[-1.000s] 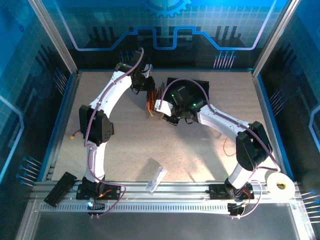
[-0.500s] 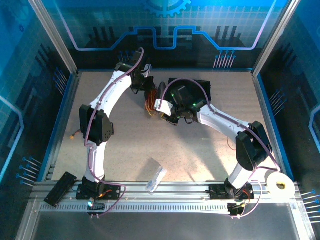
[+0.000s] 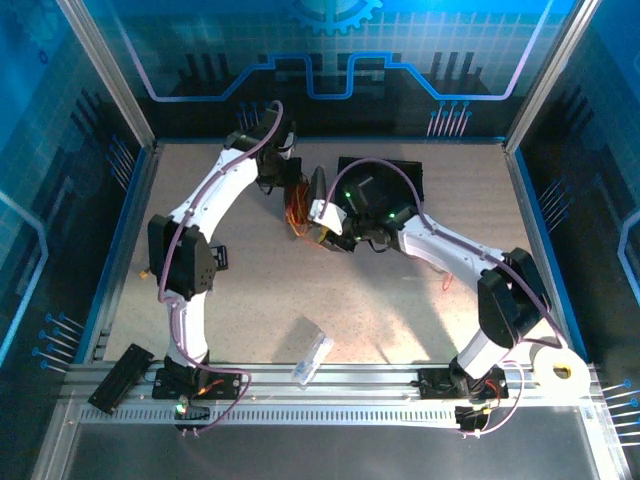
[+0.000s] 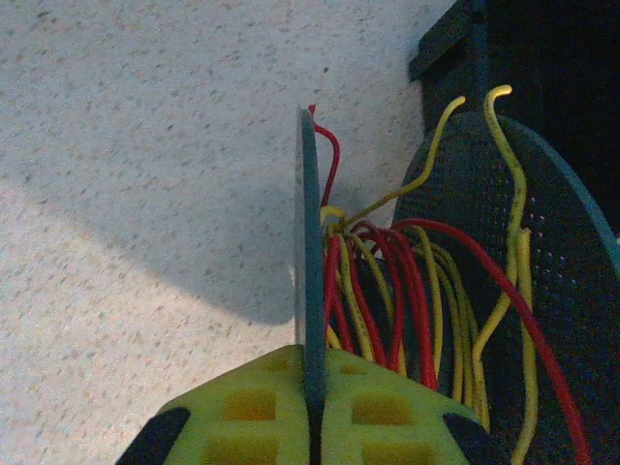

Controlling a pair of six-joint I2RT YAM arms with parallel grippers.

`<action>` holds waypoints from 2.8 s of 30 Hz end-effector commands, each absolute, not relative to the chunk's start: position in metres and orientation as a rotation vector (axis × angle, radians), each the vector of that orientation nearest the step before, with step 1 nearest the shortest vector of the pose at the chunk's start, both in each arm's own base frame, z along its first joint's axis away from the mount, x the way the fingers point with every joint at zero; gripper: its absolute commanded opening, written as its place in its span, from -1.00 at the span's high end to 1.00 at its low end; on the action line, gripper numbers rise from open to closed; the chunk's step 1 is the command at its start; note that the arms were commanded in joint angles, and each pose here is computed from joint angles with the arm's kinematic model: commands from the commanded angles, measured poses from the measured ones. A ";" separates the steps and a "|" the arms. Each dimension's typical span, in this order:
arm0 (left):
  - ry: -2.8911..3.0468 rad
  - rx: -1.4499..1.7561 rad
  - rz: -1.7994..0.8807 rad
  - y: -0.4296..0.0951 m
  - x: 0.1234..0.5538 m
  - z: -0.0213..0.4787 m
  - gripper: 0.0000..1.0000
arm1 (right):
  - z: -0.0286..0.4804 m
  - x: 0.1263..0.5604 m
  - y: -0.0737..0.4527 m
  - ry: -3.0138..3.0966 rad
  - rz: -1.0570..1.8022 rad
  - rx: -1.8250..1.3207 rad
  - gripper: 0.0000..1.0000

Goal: Wrap the cables

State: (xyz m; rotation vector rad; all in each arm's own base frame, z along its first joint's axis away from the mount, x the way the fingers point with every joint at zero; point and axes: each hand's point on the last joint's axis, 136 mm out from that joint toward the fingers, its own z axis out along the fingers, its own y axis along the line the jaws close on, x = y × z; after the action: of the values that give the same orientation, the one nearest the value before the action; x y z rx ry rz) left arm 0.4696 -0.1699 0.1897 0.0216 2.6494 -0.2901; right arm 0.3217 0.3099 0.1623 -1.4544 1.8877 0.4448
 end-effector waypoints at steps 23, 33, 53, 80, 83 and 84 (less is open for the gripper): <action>2.558 -0.063 -0.364 -0.153 0.461 0.225 1.00 | 0.113 0.316 0.347 1.770 0.619 -1.457 -0.13; 2.580 -0.040 -0.370 -0.156 0.463 0.219 1.00 | 0.074 0.333 0.356 1.718 0.463 -1.523 -0.04; 2.625 -0.020 -0.333 -0.155 0.464 0.204 1.00 | 0.074 0.325 0.360 1.681 0.382 -1.590 1.00; 2.644 0.099 -0.353 -0.179 0.450 0.211 -0.75 | 0.087 0.319 0.349 1.678 0.303 -1.604 1.00; 2.646 0.100 -0.340 -0.177 0.448 0.213 -0.99 | 0.094 0.320 0.348 1.663 0.287 -1.593 1.00; 2.647 0.102 -0.339 -0.177 0.447 0.213 -0.99 | 0.096 0.321 0.348 1.660 0.285 -1.590 1.00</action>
State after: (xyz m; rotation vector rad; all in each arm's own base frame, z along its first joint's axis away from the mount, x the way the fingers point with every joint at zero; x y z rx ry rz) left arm 0.4532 -0.1768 0.1987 0.0747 2.6583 -0.3452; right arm 0.3225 0.3434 0.0778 -1.5958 1.7249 0.3094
